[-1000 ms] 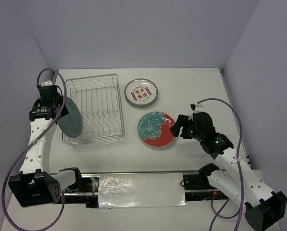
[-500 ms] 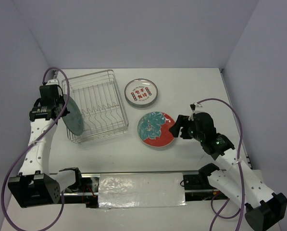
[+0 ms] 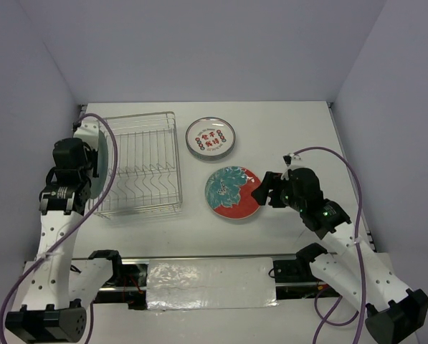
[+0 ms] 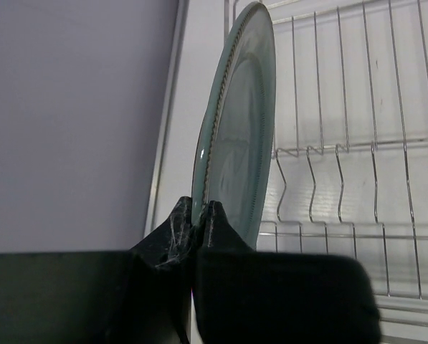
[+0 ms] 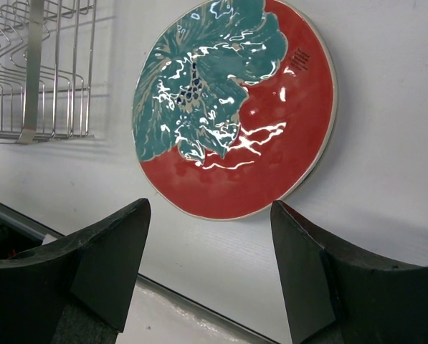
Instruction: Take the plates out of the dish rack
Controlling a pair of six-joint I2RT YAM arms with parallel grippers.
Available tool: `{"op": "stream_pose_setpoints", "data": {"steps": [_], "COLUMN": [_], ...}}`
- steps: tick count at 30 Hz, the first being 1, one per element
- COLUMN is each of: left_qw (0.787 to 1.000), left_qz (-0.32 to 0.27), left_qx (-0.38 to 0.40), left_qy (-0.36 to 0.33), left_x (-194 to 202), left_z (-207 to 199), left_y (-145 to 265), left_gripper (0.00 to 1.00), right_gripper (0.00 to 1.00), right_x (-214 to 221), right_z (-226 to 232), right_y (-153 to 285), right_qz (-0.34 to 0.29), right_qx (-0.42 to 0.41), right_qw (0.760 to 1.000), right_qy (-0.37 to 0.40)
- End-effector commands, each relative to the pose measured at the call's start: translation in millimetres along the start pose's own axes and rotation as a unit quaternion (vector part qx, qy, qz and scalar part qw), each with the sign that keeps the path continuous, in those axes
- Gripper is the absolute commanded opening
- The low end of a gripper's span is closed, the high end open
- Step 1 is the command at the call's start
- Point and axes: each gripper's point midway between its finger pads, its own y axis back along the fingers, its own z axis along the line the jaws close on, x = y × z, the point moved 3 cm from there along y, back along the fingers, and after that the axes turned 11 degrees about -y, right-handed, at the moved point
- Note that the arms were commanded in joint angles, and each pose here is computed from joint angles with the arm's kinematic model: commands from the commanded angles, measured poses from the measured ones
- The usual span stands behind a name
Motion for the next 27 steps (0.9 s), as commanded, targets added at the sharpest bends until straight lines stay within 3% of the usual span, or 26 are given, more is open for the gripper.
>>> {"op": "stream_pose_setpoints", "data": {"steps": [1,4,10,14,16,17,19,22,23,24,25,26,27], "left_qw": [0.992,0.991,0.979,0.950,0.933,0.916,0.895,0.848,0.824,0.778,0.755,0.710,0.680], "left_qz": [-0.110,-0.112,-0.168,-0.278,-0.325,-0.356,-0.392,-0.404,-0.377,-0.399,-0.373,-0.340,-0.343], "left_qx": [-0.064,-0.066,-0.112,-0.108,-0.072,-0.041,0.050,0.243,0.315,0.411,0.467,0.528,0.558], "left_qy": [0.003,0.020,0.030,0.099,0.134,0.180,0.206,0.244,0.281,0.258,0.270,0.319,0.329], "left_x": [-62.9,-70.1,-92.3,-124.7,-138.6,-147.1,-159.0,-169.5,-167.5,-172.5,-161.5,-158.3,-155.4], "left_z": [35.8,40.0,62.7,79.4,76.9,75.8,56.0,5.8,-16.0,-36.0,-58.1,-69.1,-74.5], "left_y": [15.0,18.1,50.5,110.7,134.4,154.3,176.2,202.2,201.2,224.7,215.6,223.7,228.9], "left_gripper": [0.00,0.00,0.00,0.00,0.02,0.02,0.00,0.00,0.00,0.00,0.00,0.00,0.00], "right_gripper": [0.75,0.75,0.76,0.77,0.83,0.86,1.00,1.00,1.00,1.00,1.00,1.00,1.00], "right_x": [-14.6,-16.1,-18.0,-21.0,-23.2,-25.6,-33.9,-31.3,-34.8,-34.7,-41.9,-46.3,-49.2], "right_z": [21.1,20.3,21.4,35.3,45.9,61.8,85.8,118.1,132.5,137.3,145.2,148.1,149.6], "right_y": [10.0,14.1,17.5,19.7,23.7,30.9,43.0,66.6,76.9,80.4,86.4,87.0,88.1], "right_qz": [-0.021,-0.025,-0.027,-0.028,-0.031,-0.036,-0.054,-0.037,-0.040,-0.032,-0.049,-0.056,-0.061], "right_qx": [-0.037,-0.033,-0.032,-0.071,-0.102,-0.151,-0.222,-0.329,-0.373,-0.385,-0.405,-0.404,-0.404], "right_qw": [0.999,0.999,0.999,0.997,0.994,0.988,0.973,0.943,0.926,0.922,0.913,0.912,0.912], "right_qy": [0.004,0.008,0.012,0.011,0.011,0.019,0.029,0.032,0.044,0.030,0.035,0.029,0.024]}}
